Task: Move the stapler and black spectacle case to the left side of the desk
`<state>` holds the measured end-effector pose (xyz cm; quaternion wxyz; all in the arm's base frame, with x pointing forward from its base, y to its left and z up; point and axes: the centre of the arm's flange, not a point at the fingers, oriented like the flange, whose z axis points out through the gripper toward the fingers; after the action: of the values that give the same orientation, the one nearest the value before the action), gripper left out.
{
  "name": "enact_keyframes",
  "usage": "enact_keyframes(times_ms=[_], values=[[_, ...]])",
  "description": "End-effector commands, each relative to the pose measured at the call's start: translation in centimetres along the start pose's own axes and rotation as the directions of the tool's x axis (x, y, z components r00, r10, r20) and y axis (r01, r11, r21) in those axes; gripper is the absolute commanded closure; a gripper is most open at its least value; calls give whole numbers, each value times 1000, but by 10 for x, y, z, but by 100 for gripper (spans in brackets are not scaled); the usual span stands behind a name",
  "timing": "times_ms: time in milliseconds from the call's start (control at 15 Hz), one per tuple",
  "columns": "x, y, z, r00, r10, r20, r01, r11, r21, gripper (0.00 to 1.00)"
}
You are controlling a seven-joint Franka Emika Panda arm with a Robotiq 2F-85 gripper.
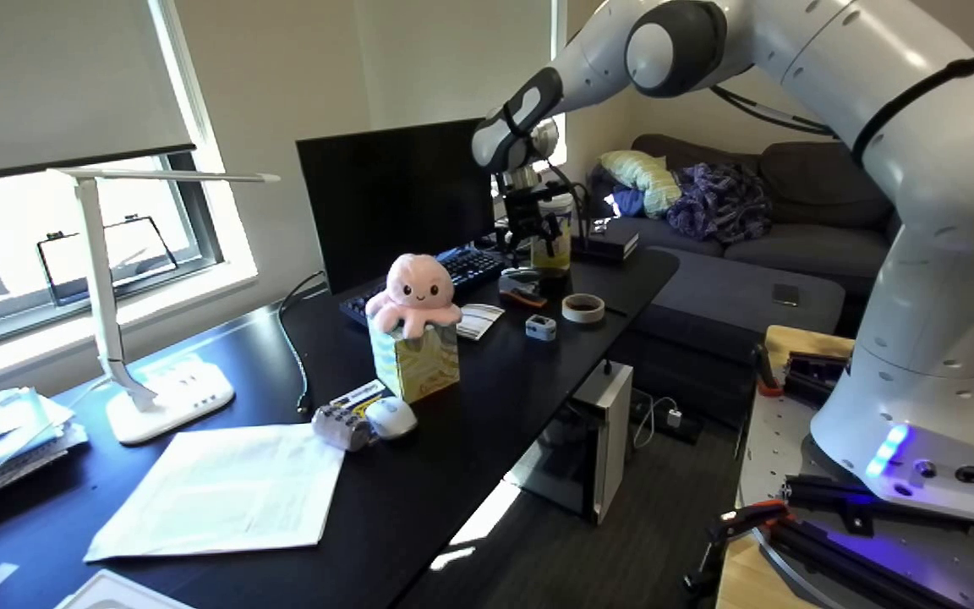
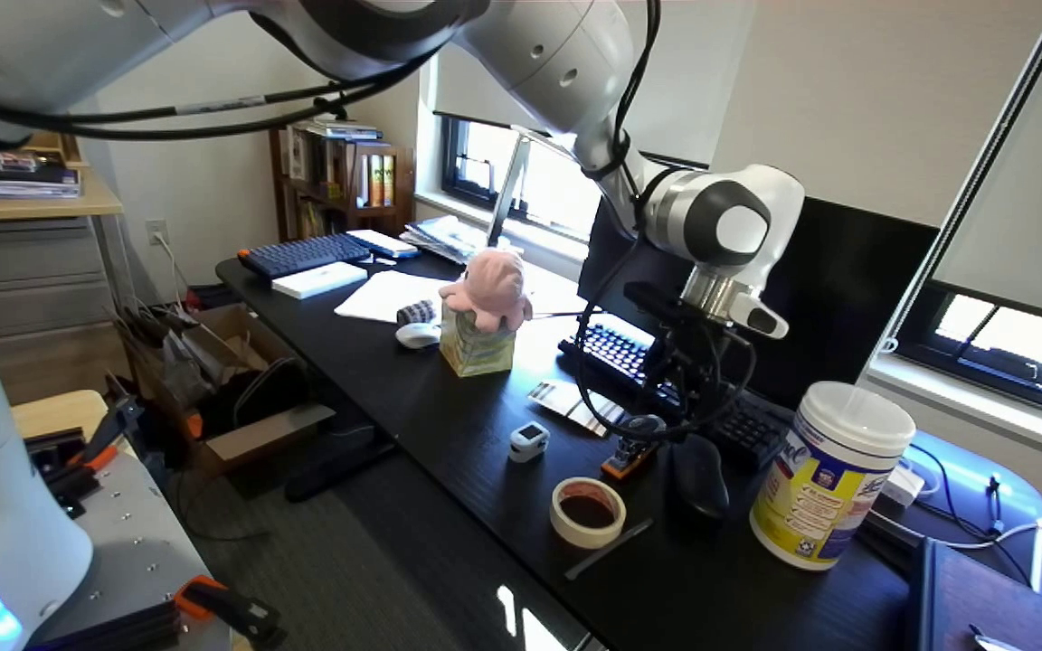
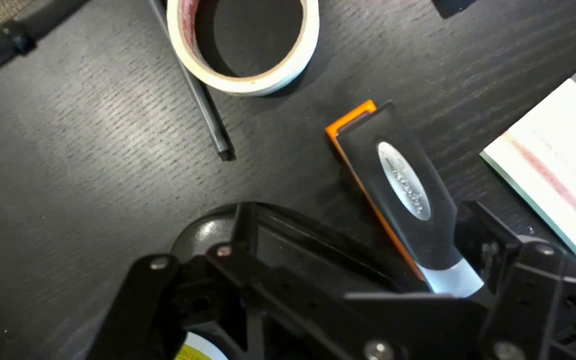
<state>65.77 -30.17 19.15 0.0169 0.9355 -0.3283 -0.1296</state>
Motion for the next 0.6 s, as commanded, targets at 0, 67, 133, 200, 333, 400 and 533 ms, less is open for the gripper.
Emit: enact_keyframes(times_ms=[0,67,133,200,333,400,533], values=[[2,-12,-4,991,-133,-21,131,988,-75,0],[3,-16,-4,986,-165,-18,162,980,-113,0],[6,-25,-5,980,-197,-16,193,969,-152,0],[5,-31,-6,972,-235,-23,227,956,-185,0],[3,-47,-5,950,-310,-26,294,922,-251,0],[0,-57,-2,937,-348,-26,327,902,-283,0],[-4,-68,7,914,-406,-25,374,864,-337,0]])
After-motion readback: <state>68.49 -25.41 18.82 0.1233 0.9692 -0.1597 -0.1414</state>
